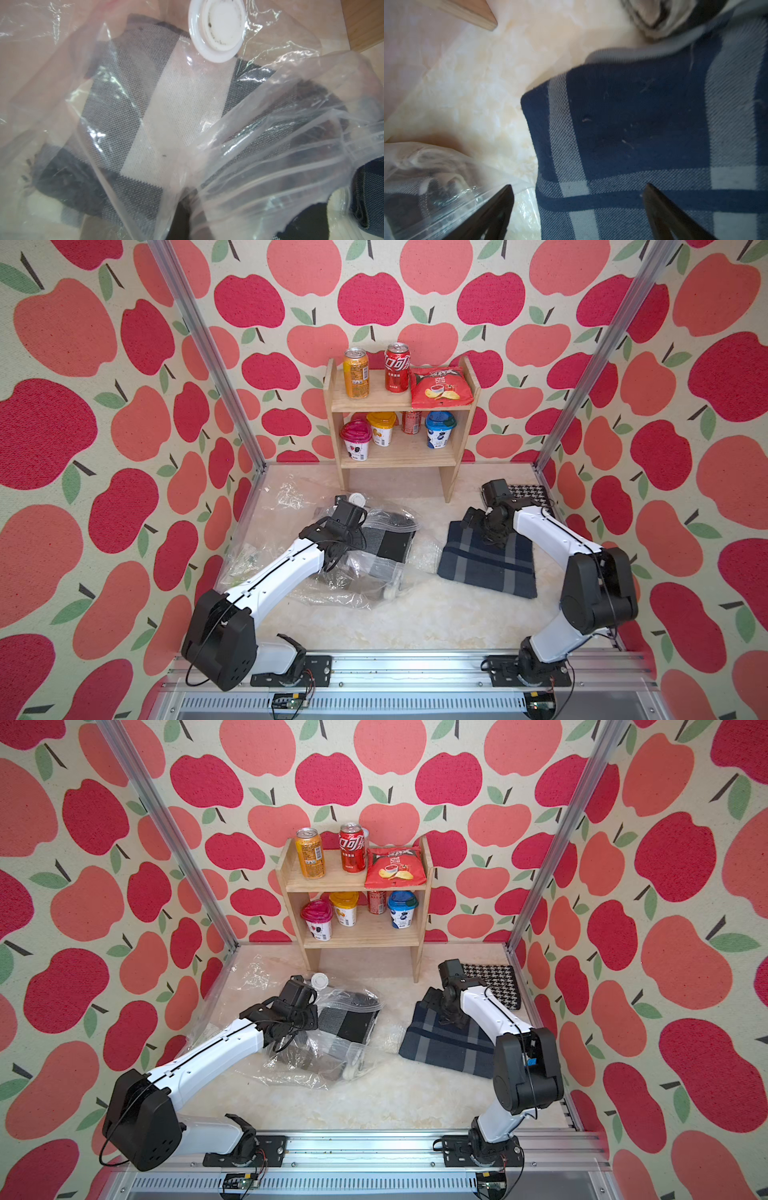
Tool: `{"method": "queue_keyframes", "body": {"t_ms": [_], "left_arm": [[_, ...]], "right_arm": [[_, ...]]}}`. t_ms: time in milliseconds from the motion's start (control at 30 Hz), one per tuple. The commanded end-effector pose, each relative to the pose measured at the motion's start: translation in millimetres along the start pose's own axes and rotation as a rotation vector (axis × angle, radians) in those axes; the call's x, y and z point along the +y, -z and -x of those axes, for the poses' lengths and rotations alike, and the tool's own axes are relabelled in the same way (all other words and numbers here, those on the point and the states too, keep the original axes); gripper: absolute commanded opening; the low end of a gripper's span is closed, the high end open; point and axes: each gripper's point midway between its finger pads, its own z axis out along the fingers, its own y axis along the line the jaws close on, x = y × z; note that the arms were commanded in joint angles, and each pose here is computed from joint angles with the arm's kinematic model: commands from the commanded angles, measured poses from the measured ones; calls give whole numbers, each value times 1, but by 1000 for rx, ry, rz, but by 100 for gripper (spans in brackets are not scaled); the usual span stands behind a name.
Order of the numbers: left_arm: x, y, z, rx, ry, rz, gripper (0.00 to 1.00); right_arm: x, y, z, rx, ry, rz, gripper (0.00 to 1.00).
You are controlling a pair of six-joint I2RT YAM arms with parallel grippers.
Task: Take the scarf out of the vacuum bag
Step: Move the scarf to the center of the board.
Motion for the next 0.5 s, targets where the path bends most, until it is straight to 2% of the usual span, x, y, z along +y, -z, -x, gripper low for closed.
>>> {"method": "queue_keyframes", "body": {"t_ms": [0,133,267,467], "left_arm": [[5,5,6,-20,10,6,0],[5,5,5,-20,11,5,0],[6,7,5,-24,8,6,0],[7,5,4,-22,13,4,0]], "right_arm": [[-7,-12,-28,110,-159,-93,100],[-12,-32,-45,165,-171,-160,100],[-18,-45,-55,190,-155,-161,100],[-28,-57,-65,287,43,-213,100]]}}
